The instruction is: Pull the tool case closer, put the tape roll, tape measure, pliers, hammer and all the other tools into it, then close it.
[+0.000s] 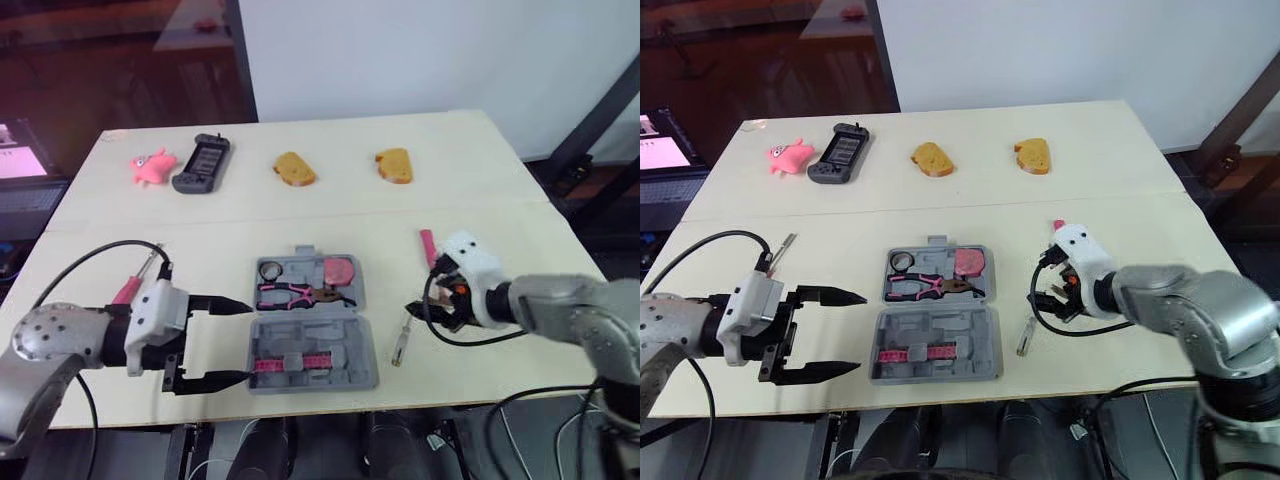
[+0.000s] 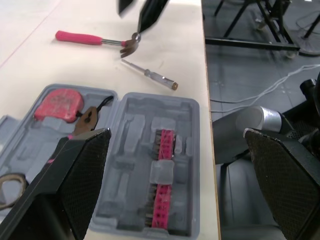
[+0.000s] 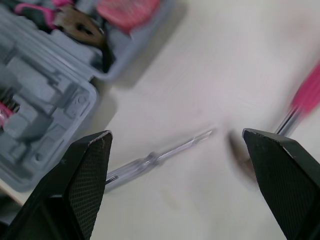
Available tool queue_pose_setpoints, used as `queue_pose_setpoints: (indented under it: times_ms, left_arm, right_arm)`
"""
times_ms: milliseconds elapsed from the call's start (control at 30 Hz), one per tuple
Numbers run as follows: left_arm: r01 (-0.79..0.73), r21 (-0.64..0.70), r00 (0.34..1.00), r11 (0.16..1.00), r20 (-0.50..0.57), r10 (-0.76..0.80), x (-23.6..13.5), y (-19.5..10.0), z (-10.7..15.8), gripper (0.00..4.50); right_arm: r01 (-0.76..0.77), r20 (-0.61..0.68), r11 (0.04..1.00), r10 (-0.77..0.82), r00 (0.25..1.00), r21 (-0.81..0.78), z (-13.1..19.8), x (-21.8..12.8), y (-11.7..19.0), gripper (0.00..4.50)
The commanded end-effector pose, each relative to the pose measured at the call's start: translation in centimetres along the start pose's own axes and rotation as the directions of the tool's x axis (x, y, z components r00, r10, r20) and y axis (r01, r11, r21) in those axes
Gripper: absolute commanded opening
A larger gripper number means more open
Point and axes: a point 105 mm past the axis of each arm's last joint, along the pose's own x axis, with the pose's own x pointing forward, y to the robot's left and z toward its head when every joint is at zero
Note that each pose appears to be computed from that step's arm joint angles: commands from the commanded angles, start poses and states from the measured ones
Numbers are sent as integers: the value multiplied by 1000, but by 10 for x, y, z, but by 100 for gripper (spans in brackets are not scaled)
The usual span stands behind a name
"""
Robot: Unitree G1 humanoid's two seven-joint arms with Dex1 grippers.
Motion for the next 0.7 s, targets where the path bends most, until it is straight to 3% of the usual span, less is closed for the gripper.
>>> queue_pose_setpoints:
  times_ms: [33, 167, 267, 367, 533, 700]
  left_arm:
    - [-31, 38, 999, 999, 6, 31, -5, 3, 4, 450]
    - [-55, 30, 998, 998, 22, 54, -8, 3, 4, 450]
    - [-63, 12, 998, 998, 27, 63, -10, -1, 3, 450]
    - [-76, 3, 997, 997, 27, 76, -10, -2, 2, 450]
    - [-95, 0, 995, 995, 32, 95, -10, -4, 3, 450]
    - [-111, -9, 993, 994, 29, 111, -11, -6, 3, 450]
  right_arm:
    - [-172, -27, 939, 172, 985, -298, 9, -2, 18, 441]
    - [-348, -189, 806, 293, 937, -479, 2, -5, 19, 441]
    - [-359, -261, 630, 248, 933, -688, 5, 7, 6, 441]
    - [-402, -329, 455, 233, 915, -795, 3, 19, 2, 441]
    - [-487, -460, 106, 206, 864, -867, -16, 39, 4, 441]
    - [-526, -517, -6, 201, 832, -850, -27, 53, 2, 441]
